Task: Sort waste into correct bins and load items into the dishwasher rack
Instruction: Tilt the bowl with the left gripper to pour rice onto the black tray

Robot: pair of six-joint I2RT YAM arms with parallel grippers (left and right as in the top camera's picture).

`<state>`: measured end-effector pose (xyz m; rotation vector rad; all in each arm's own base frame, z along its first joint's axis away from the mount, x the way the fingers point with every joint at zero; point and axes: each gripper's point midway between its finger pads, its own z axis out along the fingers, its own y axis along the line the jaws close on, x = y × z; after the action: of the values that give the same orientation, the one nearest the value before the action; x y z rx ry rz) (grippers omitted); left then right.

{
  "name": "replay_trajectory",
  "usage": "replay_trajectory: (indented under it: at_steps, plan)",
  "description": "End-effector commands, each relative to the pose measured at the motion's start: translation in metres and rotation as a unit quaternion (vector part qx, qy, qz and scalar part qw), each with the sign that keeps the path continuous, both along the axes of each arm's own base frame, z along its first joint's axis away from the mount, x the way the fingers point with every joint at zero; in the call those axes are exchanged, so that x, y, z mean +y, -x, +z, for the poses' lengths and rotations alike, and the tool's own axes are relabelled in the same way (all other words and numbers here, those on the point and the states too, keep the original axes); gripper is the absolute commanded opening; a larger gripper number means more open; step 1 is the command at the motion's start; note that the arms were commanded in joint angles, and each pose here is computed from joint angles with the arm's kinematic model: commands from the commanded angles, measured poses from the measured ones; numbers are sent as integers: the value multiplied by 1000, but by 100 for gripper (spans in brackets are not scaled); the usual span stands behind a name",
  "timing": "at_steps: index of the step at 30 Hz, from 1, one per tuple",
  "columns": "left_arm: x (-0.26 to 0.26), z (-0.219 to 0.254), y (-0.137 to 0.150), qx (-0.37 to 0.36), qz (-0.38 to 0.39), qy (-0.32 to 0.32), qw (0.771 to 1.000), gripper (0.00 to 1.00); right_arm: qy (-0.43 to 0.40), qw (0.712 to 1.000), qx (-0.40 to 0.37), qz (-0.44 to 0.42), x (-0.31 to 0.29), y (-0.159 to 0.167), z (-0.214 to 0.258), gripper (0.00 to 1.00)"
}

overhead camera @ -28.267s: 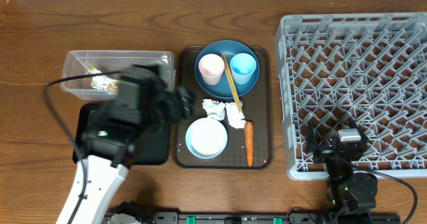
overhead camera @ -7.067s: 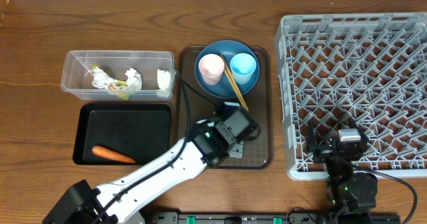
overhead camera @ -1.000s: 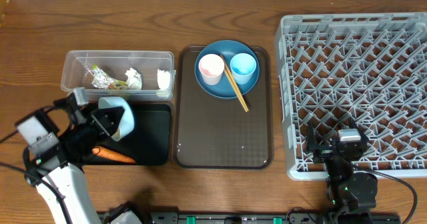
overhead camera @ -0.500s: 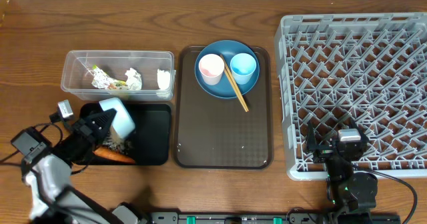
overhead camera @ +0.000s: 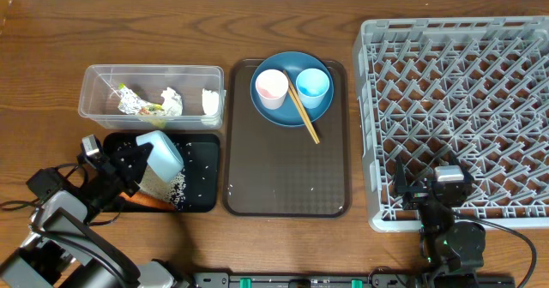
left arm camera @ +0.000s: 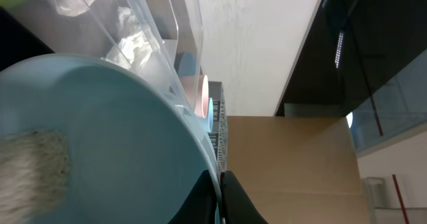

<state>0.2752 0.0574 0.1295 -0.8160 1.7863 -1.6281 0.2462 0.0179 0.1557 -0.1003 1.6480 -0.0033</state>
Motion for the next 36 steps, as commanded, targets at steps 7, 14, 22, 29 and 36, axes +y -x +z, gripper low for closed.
replay_trajectory:
  at_steps: [7,14,22,29,36]
  plan:
    - [-5,23,2,12,-1,40,999,6,5,1000,3,11,6,0,-2,99]
    - [-22,44,3,-13,-26,12,999,6,5,1000,3,11,6,0,-2,99]
    - [-22,56,2,-24,-26,1,999,6,5,1000,3,11,6,0,-2,99]
    - [-29,55,3,-24,-36,1,999,6,5,1000,3,11,6,0,-2,99]
    - [-28,57,1,-31,-38,-7,999,6,5,1000,3,11,6,0,-2,99]
